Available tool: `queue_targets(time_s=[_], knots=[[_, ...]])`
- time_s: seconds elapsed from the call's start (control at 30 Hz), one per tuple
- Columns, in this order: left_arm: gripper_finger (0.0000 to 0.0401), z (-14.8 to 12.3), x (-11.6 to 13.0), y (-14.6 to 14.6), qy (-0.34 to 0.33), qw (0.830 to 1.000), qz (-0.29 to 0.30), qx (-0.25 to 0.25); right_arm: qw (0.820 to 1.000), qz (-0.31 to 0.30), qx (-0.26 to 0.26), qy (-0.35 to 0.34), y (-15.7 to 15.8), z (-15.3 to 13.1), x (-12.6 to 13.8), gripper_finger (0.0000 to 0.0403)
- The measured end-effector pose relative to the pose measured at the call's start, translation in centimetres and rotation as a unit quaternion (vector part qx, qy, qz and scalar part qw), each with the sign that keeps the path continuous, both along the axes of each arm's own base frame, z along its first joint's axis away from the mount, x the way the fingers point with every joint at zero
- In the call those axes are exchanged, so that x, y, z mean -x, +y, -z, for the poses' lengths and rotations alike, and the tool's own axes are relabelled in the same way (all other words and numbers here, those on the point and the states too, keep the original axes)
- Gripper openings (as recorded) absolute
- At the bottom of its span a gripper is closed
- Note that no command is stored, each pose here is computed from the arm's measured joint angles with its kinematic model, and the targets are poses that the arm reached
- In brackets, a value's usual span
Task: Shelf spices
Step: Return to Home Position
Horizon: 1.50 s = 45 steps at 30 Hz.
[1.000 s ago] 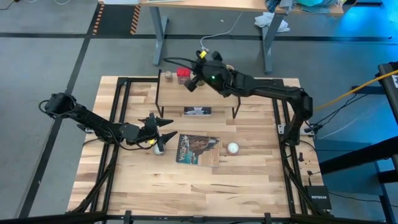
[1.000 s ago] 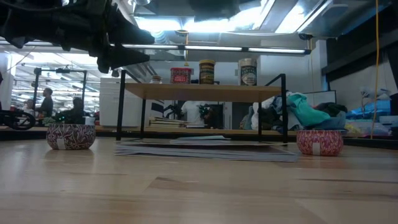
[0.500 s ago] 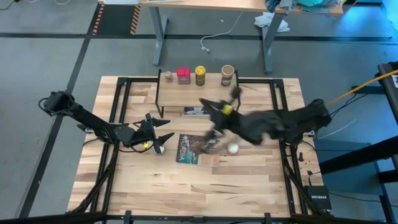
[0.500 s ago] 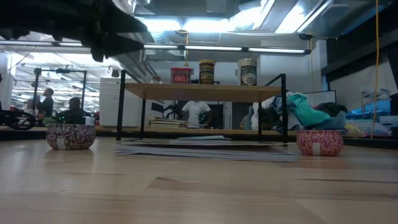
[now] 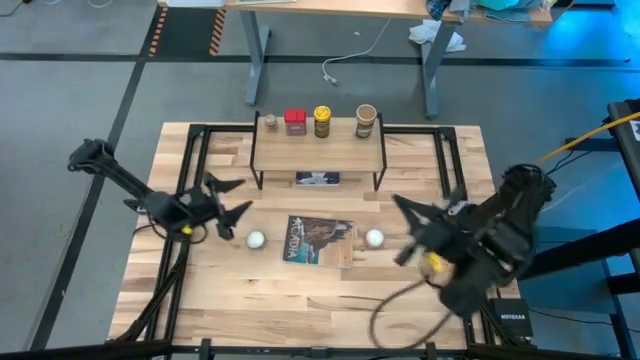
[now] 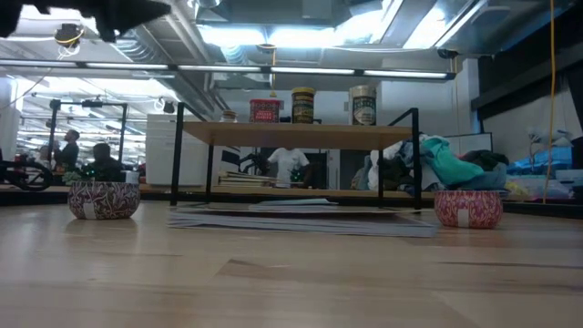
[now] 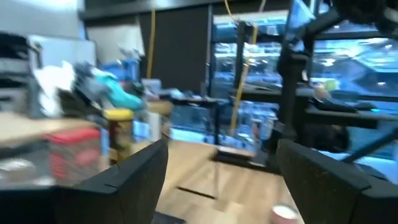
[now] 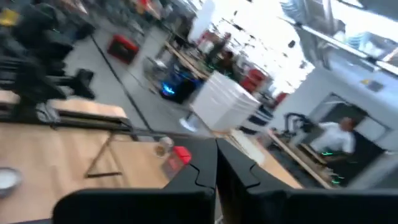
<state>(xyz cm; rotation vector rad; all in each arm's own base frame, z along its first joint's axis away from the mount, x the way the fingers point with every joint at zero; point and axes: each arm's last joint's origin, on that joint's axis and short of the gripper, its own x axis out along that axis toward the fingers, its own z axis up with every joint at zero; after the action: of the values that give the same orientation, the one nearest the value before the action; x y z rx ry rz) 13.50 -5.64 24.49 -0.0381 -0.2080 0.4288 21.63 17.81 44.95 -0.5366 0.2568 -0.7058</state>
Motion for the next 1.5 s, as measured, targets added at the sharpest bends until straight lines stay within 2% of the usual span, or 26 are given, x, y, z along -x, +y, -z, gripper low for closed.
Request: queue_targets(time_s=[0.07, 0.1, 0.13, 0.27, 0.47, 0.73, 0.97, 1.1, 1.23, 1.4, 1.5], knots=[[0.0294, -0.6, 0.9, 0.1, 0.0, 1.0, -0.012, -0.015, 0.999, -0.02, -0.019, -0.02, -0.1, 1.0, 2.4, 0.0004], [0.0294, -0.8, 1.3, 0.1, -0.001, 1.0, -0.011, -0.021, 0.997, -0.032, -0.056, -0.052, 0.2, 1.5, 3.3, 0.0004], [0.0294, -1.0, 1.6, 0.1, -0.001, 1.0, -0.006, -0.026, 0.995, -0.042, -0.068, -0.063, 0.6, 2.3, 3.7, 0.0004], [0.0294, -0.8, 2.5, -0.1, 0.022, 0.999, 0.014, -0.037, 0.994, -0.08, -0.057, -0.046, 0.8, 5.3, 5.8, 0.0004], [0.0294, -0.2, 3.1, 0.0, 0.043, 0.999, 0.012, -0.015, 0.986, -0.103, -0.102, -0.079, -0.9, 11.2, 8.5, 0.0004], [0.0294, 0.0, 3.3, 0.1, 0.05, 0.999, 0.015, -0.015, 0.977, -0.095, -0.152, -0.114, -3.8, 17.6, 10.2, 0.0004], [0.0294, 0.5, 3.0, 0.4, 0.059, 0.998, 0.002, 0.001, 0.962, -0.089, -0.206, -0.156, -5.4, 21.0, 11.1, 0.0002], [0.0294, 0.7, 2.7, 0.7, 0.058, 0.998, 0.002, 0.013, 0.953, -0.089, -0.231, -0.173, -4.8, 21.6, 10.8, 0.0001], [0.0294, 0.9, 2.6, 0.9, 0.059, 0.998, -0.001, 0.021, 0.96, -0.093, -0.214, -0.157, -3.2, 20.1, 9.8, 0.0001], [0.0294, 0.9, 2.5, 1.1, 0.058, 0.998, -0.009, 0.021, 0.975, -0.105, -0.157, -0.116, -1.1, 15.3, 8.6, 0.0001], [0.0294, 0.9, 2.4, 1.2, 0.058, 0.998, -0.013, 0.021, 0.986, -0.101, -0.11, -0.079, -0.9, 11.9, 7.9, 0.0001]])
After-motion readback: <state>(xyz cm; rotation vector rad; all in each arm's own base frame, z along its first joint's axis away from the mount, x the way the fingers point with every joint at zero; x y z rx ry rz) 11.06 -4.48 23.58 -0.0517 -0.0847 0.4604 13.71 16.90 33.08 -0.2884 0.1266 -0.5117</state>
